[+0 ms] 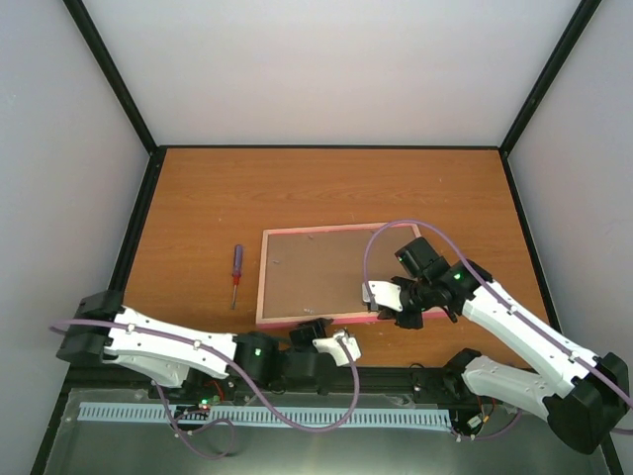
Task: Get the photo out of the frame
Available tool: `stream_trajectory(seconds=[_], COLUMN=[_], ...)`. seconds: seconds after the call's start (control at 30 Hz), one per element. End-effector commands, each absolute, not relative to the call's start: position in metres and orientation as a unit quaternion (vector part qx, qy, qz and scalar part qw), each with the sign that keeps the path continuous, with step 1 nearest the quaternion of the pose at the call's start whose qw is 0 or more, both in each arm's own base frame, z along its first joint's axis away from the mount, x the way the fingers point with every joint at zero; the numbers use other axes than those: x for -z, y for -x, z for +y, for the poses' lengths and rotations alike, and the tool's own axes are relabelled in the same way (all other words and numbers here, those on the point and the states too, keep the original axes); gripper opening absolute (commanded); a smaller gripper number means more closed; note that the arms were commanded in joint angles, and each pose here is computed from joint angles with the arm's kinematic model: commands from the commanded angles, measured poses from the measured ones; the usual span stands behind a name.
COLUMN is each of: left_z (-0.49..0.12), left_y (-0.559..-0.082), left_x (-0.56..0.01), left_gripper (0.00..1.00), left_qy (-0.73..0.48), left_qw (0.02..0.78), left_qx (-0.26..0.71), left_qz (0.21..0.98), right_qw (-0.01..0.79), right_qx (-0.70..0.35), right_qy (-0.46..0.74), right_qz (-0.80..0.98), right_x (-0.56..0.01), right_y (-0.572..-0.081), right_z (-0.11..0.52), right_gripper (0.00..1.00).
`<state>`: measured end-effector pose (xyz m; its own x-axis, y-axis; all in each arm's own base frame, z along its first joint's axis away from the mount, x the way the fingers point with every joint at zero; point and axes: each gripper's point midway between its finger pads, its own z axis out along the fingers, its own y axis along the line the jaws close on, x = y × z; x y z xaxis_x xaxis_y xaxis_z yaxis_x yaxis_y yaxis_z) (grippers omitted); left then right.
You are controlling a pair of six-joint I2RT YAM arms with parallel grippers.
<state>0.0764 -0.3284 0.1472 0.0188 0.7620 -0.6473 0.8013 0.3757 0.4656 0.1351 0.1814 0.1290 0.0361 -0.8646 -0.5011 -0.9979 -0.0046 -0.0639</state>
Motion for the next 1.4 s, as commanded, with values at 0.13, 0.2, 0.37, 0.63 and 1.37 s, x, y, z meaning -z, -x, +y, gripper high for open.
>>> stream_trajectory(seconds=[0.13,0.2,0.37,0.63,1.37], left_z=[-0.329,-0.329,-0.326,-0.325,-0.322], left_y=[-0.093,-0.099,-0.114,-0.131,-0.132], left_x=[-0.148,-0.143,-0.136,-0.138,-0.236], left_gripper=[0.67,0.65,0.61,0.43,0.01], left_qy=[-0.601,-0.609,-0.603,-0.586,-0.593], left_qw=[0.424,0.416,0.422,0.443,0.451], left_qx=[-0.011,-0.038,-0.099,-0.171,-0.021], left_qz=[0.677,0.674,0.67,0.657,0.667], right_qw=[0.257,0.26,0.259,0.274,0.363], right_qx=[-0.187,-0.188,-0.207,-0.211,-0.194], right_qy=[0.668,0.664,0.656,0.657,0.652], right_qz=[0.674,0.676,0.677,0.67,0.636], right_x=[-0.166,-0.17,-0.178,-0.187,-0.296], right_y=[-0.135,-0.135,-0.129,-0.123,-0.123], right_z=[0.192,0.192,0.194,0.192,0.185], right_gripper=[0.03,0.03,0.03,0.03,0.57])
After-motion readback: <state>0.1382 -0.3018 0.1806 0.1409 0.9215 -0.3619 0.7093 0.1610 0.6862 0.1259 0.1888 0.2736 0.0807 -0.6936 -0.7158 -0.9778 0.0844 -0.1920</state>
